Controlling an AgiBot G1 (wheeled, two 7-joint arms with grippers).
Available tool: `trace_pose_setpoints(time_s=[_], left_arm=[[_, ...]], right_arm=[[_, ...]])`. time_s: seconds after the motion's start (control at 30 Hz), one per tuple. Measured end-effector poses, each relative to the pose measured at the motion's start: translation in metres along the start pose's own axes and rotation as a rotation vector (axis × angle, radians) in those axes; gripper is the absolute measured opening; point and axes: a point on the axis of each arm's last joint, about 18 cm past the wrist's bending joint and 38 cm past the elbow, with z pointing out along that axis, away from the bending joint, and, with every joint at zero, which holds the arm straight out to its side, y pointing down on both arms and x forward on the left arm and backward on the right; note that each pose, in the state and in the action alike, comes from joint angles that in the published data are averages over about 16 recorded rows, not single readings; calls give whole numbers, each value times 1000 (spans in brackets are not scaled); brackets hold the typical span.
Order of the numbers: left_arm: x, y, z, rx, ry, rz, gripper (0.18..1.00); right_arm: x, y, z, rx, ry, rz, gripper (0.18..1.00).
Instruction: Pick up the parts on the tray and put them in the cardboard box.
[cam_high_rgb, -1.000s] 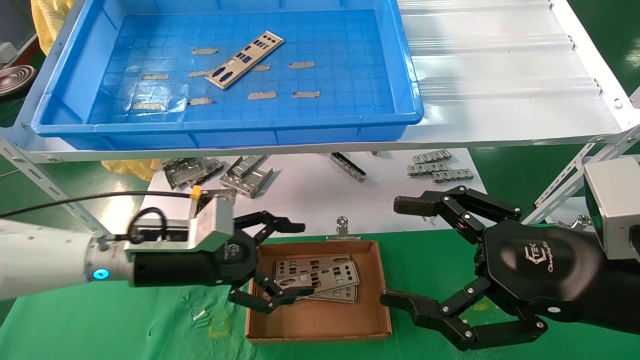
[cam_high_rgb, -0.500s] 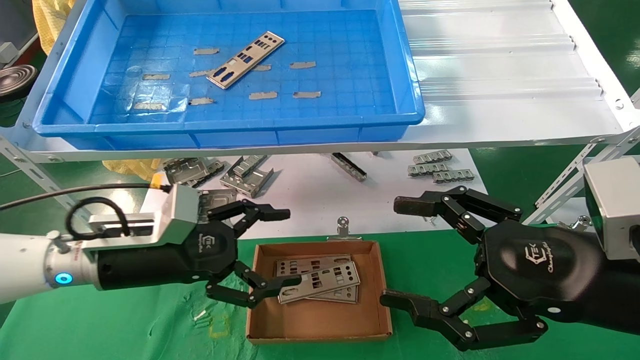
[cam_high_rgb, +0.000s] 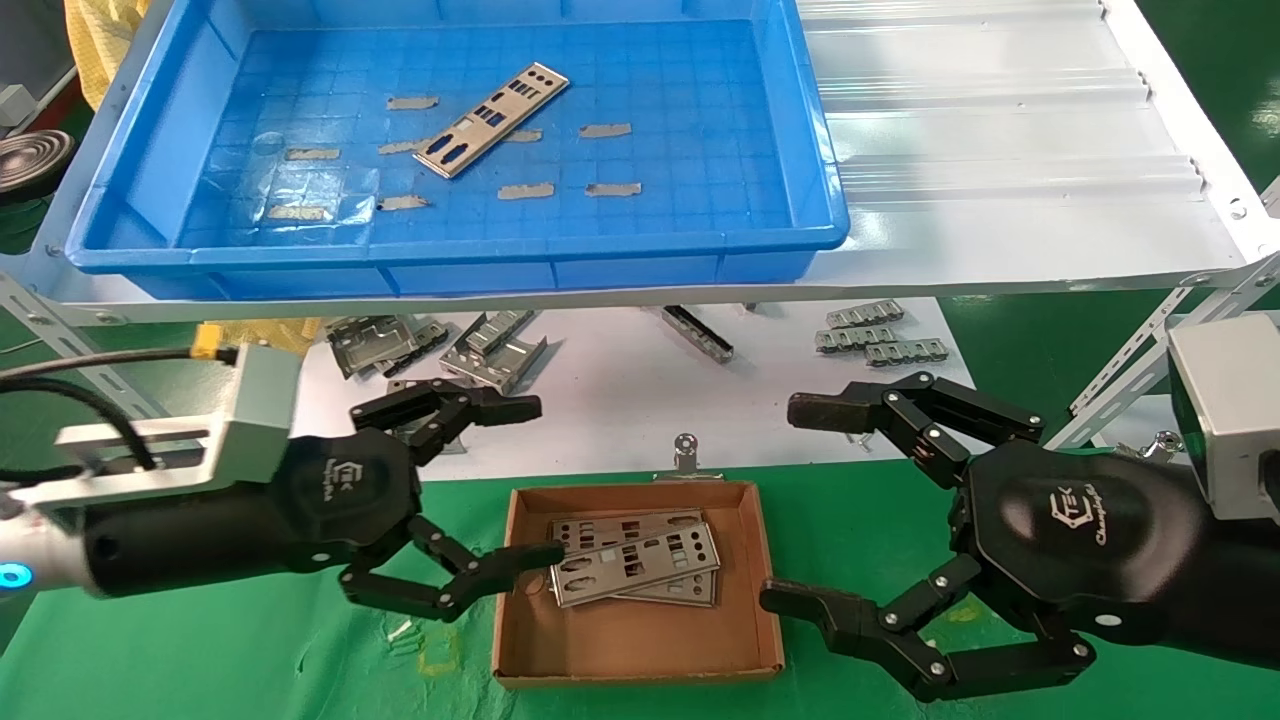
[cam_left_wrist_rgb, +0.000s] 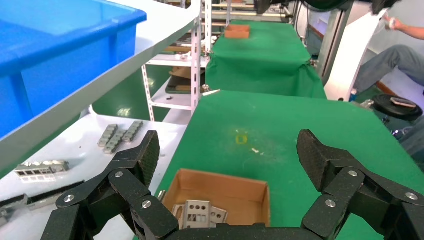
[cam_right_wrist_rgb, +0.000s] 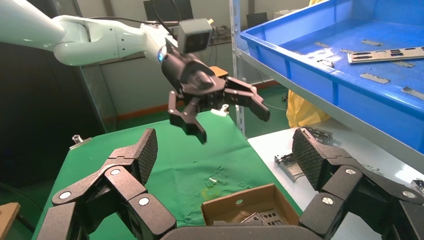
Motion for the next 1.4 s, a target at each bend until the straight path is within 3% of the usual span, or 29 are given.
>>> trace_pose_setpoints(time_s=[0.9, 1.4], left_arm=[[61, -67, -44, 19, 44, -14, 1001], [69, -74, -47, 16, 53, -13, 1001]], right_arm=[[0, 0, 0, 0, 0, 0, 1000], [0, 0, 0, 0, 1, 0, 1000]])
